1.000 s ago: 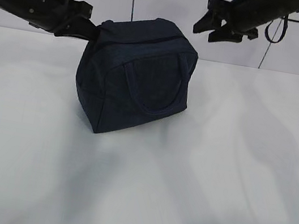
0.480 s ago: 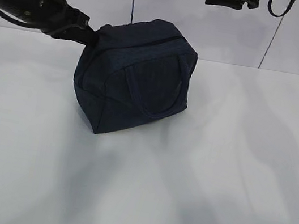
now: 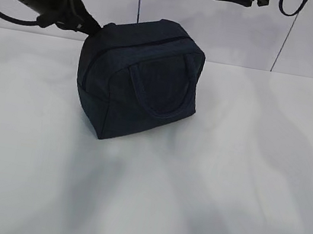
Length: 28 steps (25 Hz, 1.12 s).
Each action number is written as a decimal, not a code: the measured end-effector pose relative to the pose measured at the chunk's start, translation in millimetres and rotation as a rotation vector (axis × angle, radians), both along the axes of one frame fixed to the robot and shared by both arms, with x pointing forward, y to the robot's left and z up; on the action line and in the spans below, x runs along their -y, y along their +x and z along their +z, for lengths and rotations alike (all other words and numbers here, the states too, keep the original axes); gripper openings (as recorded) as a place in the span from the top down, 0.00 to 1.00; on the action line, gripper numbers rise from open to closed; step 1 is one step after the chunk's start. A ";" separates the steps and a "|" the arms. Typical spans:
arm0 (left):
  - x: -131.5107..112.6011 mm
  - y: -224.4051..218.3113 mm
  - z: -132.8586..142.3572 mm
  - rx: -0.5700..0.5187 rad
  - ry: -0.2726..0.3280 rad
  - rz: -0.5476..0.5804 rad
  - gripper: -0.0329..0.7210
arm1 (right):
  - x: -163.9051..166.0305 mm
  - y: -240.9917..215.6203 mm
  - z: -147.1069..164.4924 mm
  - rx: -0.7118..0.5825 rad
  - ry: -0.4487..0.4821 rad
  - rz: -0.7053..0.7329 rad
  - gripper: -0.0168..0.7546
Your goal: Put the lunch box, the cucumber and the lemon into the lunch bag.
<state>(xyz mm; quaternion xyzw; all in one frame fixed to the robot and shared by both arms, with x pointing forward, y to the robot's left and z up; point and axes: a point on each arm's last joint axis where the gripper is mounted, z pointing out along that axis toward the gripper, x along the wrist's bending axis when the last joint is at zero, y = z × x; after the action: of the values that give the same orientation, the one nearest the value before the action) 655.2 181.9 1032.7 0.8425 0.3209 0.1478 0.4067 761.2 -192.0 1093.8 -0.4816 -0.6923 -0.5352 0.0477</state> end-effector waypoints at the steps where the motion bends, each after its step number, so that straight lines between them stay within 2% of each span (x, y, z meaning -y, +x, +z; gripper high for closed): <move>1: -0.2 0.8 2.2 0.024 0.022 -0.021 0.83 | 0.2 0.1 -0.2 0.006 -0.007 0.002 0.42; 4: -0.9 2.4 6.2 0.080 0.078 -0.070 0.82 | 3.9 2.1 -4.5 0.017 -0.076 -0.021 0.42; 8: -4.1 2.4 4.7 0.117 0.171 -0.123 0.79 | 14.3 6.0 -13.0 -0.008 -0.213 -0.107 0.42; 12: -9.7 0.1 4.0 0.138 0.286 -0.172 0.75 | 17.8 2.5 -8.9 -0.036 -0.229 -0.122 0.42; 17: -18.5 -12.1 31.1 0.221 0.412 -0.212 0.72 | 13.7 -5.6 -8.3 -0.099 -0.232 -0.106 0.42; 22: -23.5 -30.6 68.6 0.310 0.445 -0.211 0.70 | 14.7 -22.1 -0.2 -0.141 -0.262 -0.085 0.42; 28: -29.9 -57.6 107.5 0.382 0.478 -0.210 0.70 | 19.4 -67.9 37.5 -0.099 -0.322 -0.030 0.42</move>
<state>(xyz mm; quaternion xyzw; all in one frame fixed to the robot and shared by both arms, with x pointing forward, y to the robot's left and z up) 597.6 211.8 1140.1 0.8996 0.1063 0.3317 0.2634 693.3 -211.4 1131.4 -0.5193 -0.7586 -0.3936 -0.0039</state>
